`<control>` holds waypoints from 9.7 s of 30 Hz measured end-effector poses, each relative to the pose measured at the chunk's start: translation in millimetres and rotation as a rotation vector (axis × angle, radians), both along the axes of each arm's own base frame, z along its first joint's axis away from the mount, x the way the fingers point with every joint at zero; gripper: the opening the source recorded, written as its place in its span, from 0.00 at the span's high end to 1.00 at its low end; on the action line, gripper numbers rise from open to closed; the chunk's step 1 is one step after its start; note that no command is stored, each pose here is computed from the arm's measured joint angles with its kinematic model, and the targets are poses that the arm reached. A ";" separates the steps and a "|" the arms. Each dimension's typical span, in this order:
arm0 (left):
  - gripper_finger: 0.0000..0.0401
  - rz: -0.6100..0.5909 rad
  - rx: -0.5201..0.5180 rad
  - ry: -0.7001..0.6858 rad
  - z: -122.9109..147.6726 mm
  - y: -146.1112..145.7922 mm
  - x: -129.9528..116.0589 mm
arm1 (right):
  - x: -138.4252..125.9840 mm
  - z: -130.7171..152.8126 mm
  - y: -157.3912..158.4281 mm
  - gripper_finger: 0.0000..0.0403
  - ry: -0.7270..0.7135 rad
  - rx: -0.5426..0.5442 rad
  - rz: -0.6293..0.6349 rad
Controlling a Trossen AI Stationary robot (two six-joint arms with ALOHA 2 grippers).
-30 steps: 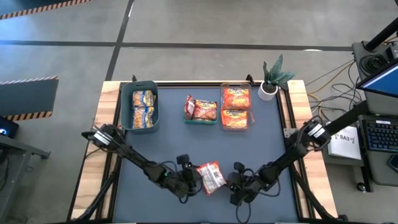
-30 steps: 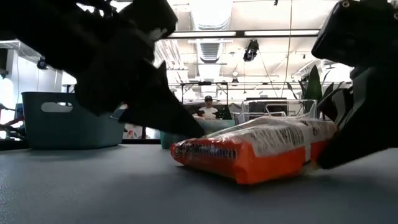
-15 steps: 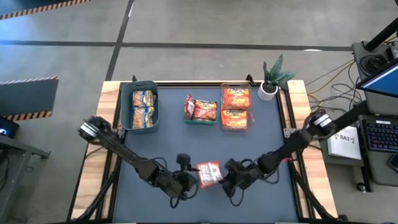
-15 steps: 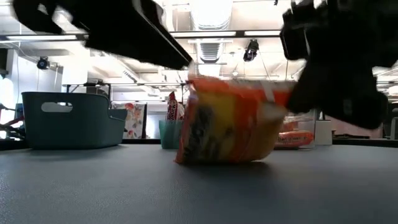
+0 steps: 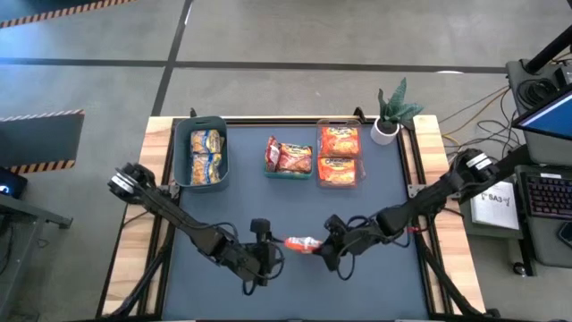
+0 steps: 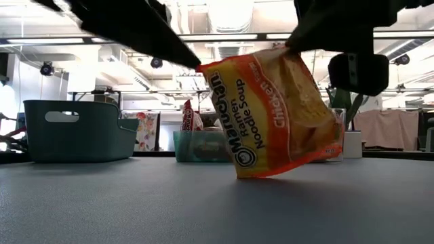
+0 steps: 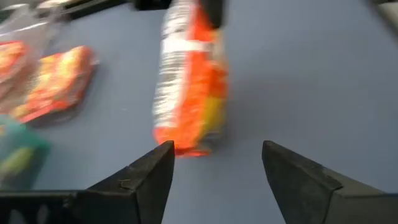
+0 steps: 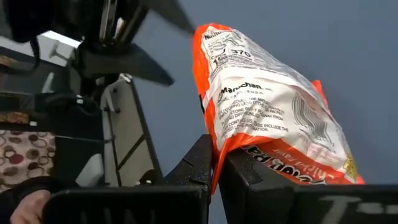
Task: Sort Maruchan noodles
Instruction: Put the orange noodle pack into the transparent bin, then return to Home Position
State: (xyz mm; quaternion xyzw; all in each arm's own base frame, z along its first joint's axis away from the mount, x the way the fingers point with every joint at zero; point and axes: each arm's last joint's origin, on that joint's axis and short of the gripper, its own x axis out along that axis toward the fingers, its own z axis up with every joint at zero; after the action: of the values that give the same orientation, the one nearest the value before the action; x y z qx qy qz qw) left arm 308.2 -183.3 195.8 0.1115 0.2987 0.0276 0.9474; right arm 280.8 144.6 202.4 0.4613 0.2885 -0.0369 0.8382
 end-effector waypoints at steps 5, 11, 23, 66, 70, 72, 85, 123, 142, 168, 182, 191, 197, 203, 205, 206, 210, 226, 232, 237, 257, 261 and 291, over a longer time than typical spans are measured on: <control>0.38 0.086 0.041 -0.032 -8.5 2.4 5.5 | -0.2 -12.0 0.5 0.98 0.069 -0.026 -0.004; 0.34 0.040 -0.005 -0.055 -20.5 -2.0 16.6 | 0.4 -16.3 0.8 0.98 0.080 -0.031 0.004; 0.44 0.071 -0.013 -0.088 -34.8 3.7 30.3 | 0.5 -14.7 0.9 0.98 0.062 -0.043 0.014; 0.90 -0.022 -0.191 -0.161 19.8 1.4 12.4 | -9.3 31.3 29.2 0.62 -0.195 -0.874 0.408; 0.90 -0.015 -0.189 -0.164 20.7 2.0 12.0 | -6.8 40.5 31.3 0.64 -0.180 -0.881 0.432; 0.90 -0.013 -0.191 -0.169 21.5 1.0 11.3 | -7.6 46.1 30.5 0.64 -0.157 -0.872 0.428; 0.90 0.021 -0.224 -0.177 22.7 0.0 10.0 | -10.9 64.5 33.7 0.42 -0.084 -0.766 0.400; 0.33 -0.037 0.223 -0.249 80.5 23.1 -11.2 | -10.9 84.8 -4.2 0.93 -0.040 -0.677 0.198; 0.36 0.174 0.342 -0.240 72.3 94.2 -53.5 | -71.2 130.5 -199.3 0.93 0.404 -0.490 -0.260; 0.39 0.247 0.330 -0.277 71.4 114.2 -83.3 | -55.1 29.7 -161.0 0.93 -0.096 -0.522 -1.138; 0.39 0.251 0.321 -0.282 71.6 114.4 -83.8 | -37.7 -0.7 -157.8 0.86 -0.026 -0.482 -1.115; 0.39 0.252 0.318 -0.285 71.9 114.4 -83.7 | -35.9 -4.2 -156.5 0.64 -0.003 -0.439 -1.060; 0.39 0.256 0.309 -0.289 72.0 114.4 -83.6 | -38.3 2.7 -155.3 0.58 -0.007 -0.403 -0.992; 0.39 0.259 0.303 -0.290 71.4 114.4 -83.7 | -48.3 9.7 -154.1 0.57 0.025 -0.357 -0.921; 0.39 0.259 0.303 -0.290 71.3 114.4 -83.8 | -54.6 9.1 -154.2 0.57 0.065 -0.345 -0.917; 0.39 0.259 0.302 -0.290 71.3 114.4 -83.8 | -57.8 9.2 -154.2 0.57 0.081 -0.337 -0.917; 0.39 0.259 0.303 -0.289 71.3 114.4 -83.8 | -69.2 9.0 -152.9 0.58 0.153 -0.264 -0.886; 0.39 0.260 0.299 -0.289 70.6 114.1 -83.2 | -82.2 13.3 -147.9 0.58 0.309 -0.065 -0.696; 0.39 0.258 0.304 -0.283 68.8 113.5 -81.7 | -86.5 44.3 -149.3 0.58 0.392 -0.111 -0.691; 0.39 0.257 0.305 -0.283 68.8 113.5 -81.7 | -91.8 72.2 -149.4 0.58 0.444 -0.136 -0.684; 0.39 0.207 0.227 -0.330 73.4 111.5 -79.1 | -54.5 64.4 -170.8 0.81 0.519 -0.408 -0.343; 0.39 0.202 0.247 -0.357 77.4 111.8 -77.8 | -45.6 48.9 -189.2 0.94 0.601 -0.354 -0.247; 0.39 0.206 0.160 -0.365 80.6 105.1 -83.4 | -33.3 52.0 -187.6 0.97 0.453 -0.645 -0.166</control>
State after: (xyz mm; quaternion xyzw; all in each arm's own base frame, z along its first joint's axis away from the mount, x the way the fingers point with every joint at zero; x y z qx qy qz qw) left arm 224.8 -78.2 276.4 0.1483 0.1289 0.1676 0.9661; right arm 247.6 -42.9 254.4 0.1766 0.4012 -0.2938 0.8494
